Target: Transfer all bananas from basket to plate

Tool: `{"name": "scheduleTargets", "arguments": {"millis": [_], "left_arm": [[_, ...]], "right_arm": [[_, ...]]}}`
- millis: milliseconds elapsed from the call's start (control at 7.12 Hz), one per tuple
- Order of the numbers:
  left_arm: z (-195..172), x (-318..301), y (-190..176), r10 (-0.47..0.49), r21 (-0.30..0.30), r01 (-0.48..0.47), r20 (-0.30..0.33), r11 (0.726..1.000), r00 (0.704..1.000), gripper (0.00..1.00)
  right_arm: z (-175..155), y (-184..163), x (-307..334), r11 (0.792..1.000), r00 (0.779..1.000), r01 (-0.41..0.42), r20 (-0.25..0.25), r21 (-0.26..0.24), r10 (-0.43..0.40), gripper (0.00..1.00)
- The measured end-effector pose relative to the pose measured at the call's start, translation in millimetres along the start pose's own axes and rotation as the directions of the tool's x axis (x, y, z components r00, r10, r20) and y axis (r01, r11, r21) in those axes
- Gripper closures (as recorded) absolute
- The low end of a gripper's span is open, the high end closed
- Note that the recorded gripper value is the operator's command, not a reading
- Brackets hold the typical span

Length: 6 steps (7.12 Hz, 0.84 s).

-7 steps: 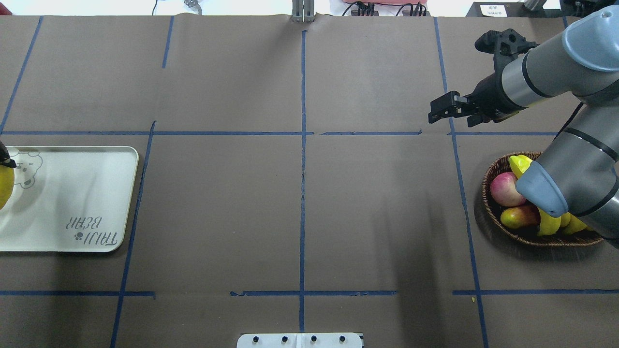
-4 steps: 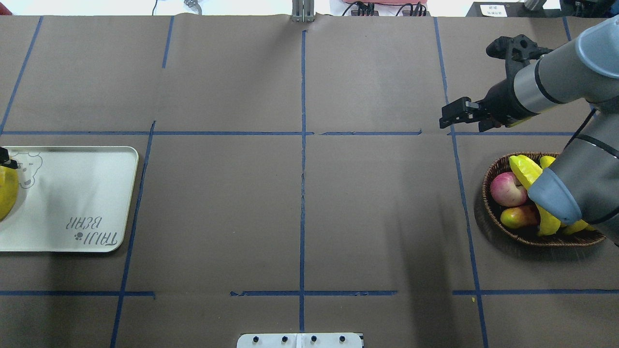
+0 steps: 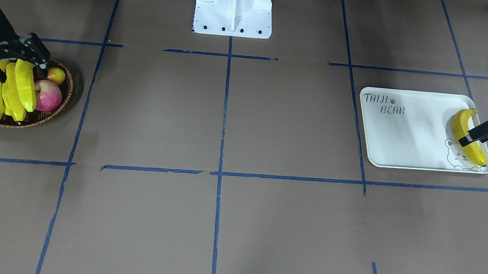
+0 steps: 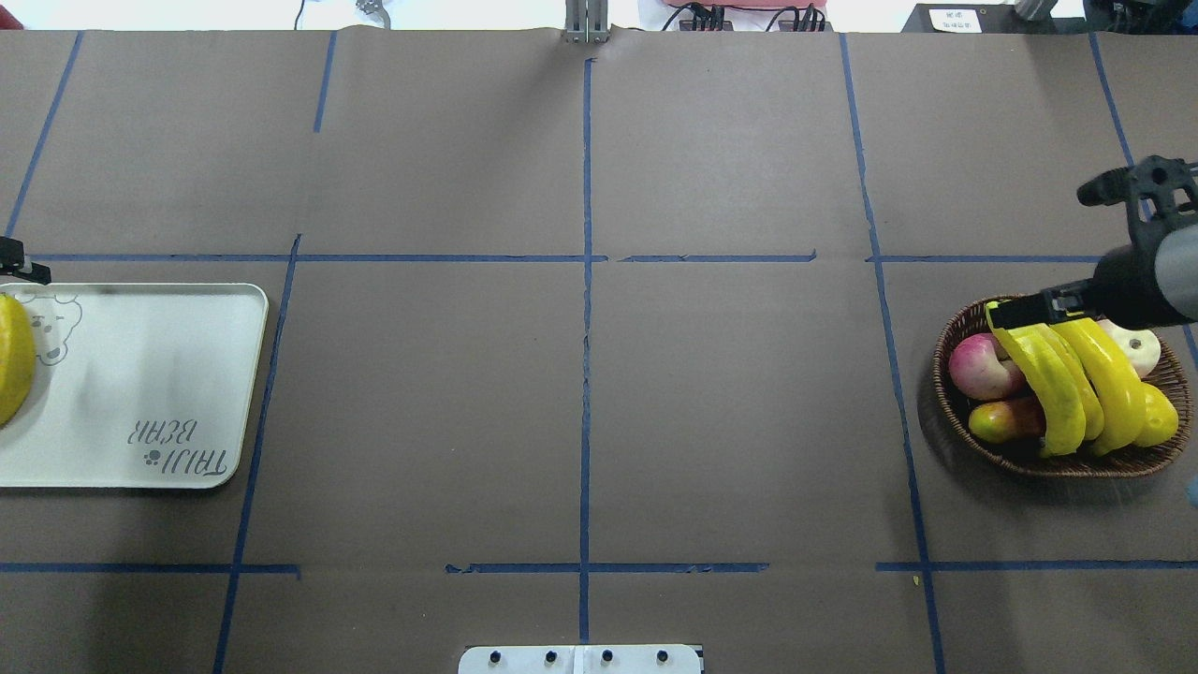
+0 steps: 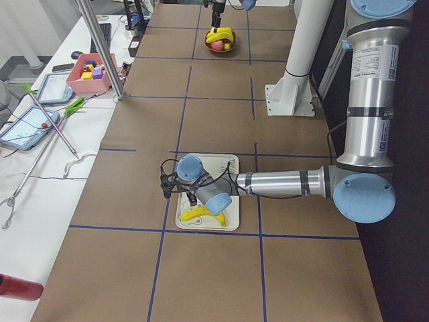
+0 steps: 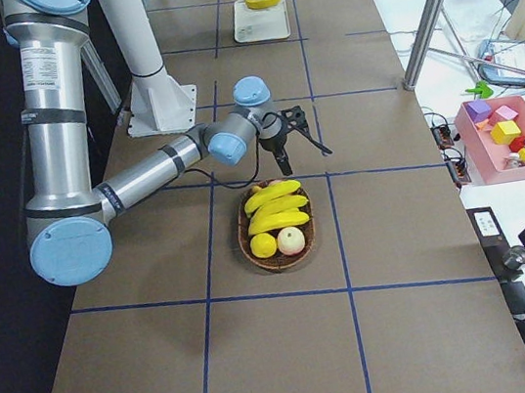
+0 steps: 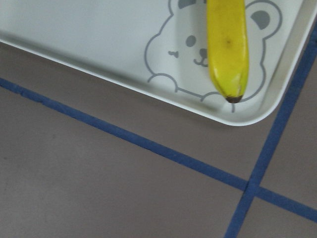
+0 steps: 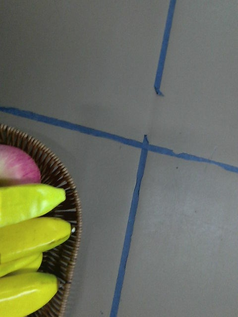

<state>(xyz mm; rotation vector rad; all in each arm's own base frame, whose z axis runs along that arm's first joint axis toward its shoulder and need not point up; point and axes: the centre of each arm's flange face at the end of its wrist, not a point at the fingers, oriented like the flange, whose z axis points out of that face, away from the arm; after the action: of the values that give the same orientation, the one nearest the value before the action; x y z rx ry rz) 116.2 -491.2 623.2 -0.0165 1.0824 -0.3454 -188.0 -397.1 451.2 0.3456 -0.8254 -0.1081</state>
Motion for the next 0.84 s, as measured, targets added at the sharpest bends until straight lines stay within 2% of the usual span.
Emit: {"name": "scheduleTargets", "arguments": {"millis": [281,843], "left_arm": [[-4,8,0,0.013,0.007,-0.013,-0.010,1.000,1.000,0.00],[-4,8,0,0.012,0.007,-0.012,-0.010,1.000,1.000,0.00]], "right_arm": [[-3,40,24,0.999,0.999,0.033,0.008,0.016,-0.033,0.09],[25,85,13,0.994,0.993,0.104,-0.044,-0.042,-0.105,0.22]]}}
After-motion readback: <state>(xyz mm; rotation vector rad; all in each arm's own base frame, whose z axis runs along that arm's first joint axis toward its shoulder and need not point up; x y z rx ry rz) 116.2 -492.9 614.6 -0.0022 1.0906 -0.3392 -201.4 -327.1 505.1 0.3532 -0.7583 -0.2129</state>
